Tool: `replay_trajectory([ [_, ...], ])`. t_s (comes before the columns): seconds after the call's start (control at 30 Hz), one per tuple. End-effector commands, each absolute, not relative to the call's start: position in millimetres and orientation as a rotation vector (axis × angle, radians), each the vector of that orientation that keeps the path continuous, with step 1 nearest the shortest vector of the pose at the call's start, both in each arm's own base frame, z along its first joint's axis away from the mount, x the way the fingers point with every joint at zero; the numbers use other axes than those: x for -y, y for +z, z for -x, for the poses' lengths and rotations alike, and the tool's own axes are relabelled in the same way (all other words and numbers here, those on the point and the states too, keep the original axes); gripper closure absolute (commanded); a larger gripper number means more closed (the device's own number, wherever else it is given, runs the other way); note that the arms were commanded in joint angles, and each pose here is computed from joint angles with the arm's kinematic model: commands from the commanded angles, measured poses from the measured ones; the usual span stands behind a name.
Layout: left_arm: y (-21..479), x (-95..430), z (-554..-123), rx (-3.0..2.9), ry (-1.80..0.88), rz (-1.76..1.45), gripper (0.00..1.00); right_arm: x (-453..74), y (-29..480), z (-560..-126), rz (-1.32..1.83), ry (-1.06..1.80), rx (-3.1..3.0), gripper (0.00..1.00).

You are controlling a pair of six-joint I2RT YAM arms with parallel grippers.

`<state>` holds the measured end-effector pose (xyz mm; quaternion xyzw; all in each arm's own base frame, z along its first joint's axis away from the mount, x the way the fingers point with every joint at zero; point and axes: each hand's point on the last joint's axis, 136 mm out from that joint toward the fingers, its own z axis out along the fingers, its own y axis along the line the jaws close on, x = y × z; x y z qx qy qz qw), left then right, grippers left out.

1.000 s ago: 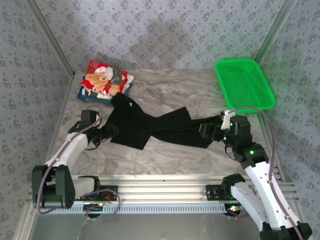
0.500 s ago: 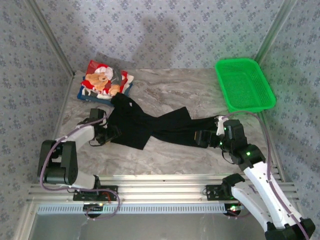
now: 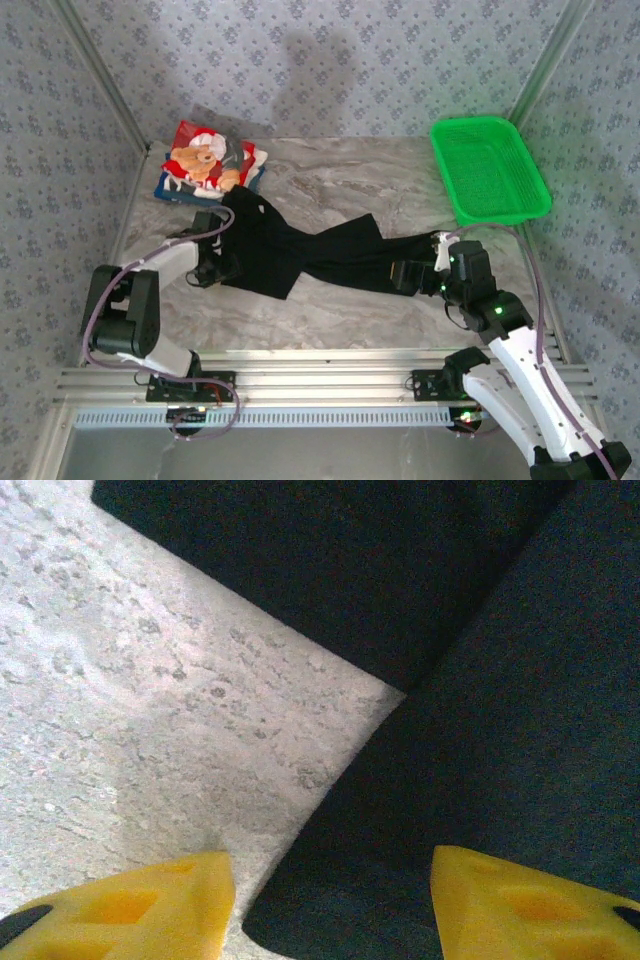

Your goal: Fold and stack the t-shirts

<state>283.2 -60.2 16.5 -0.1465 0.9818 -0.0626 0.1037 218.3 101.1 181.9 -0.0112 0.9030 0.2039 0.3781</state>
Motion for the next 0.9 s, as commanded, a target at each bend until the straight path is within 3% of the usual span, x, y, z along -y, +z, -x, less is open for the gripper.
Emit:
replay_trajectory([
  [0.0,-1.7,86.1,-284.3,-2.95,-0.237,0.28,0.46,-100.3,182.8,-218.6,0.005,0.522,-2.3,0.0],
  [0.27,-22.0,99.1,-278.5,-3.021,-0.151,0.189,0.58,-102.0,182.6,-215.3,0.022,0.533,-2.311,0.0],
  [0.53,4.6,107.1,-288.9,-2.948,-0.214,0.166,0.99,-85.3,161.9,-218.3,-0.083,0.442,-2.36,0.0],
  [0.67,52.7,109.7,-294.8,-2.819,-0.35,0.192,1.0,-74.6,147.9,-223.6,-0.195,0.419,-2.395,0.0],
  [0.87,165.1,95.2,-291.8,-2.504,-0.578,0.273,1.0,-57.8,120.5,-236.9,-0.322,0.384,-2.489,0.0],
])
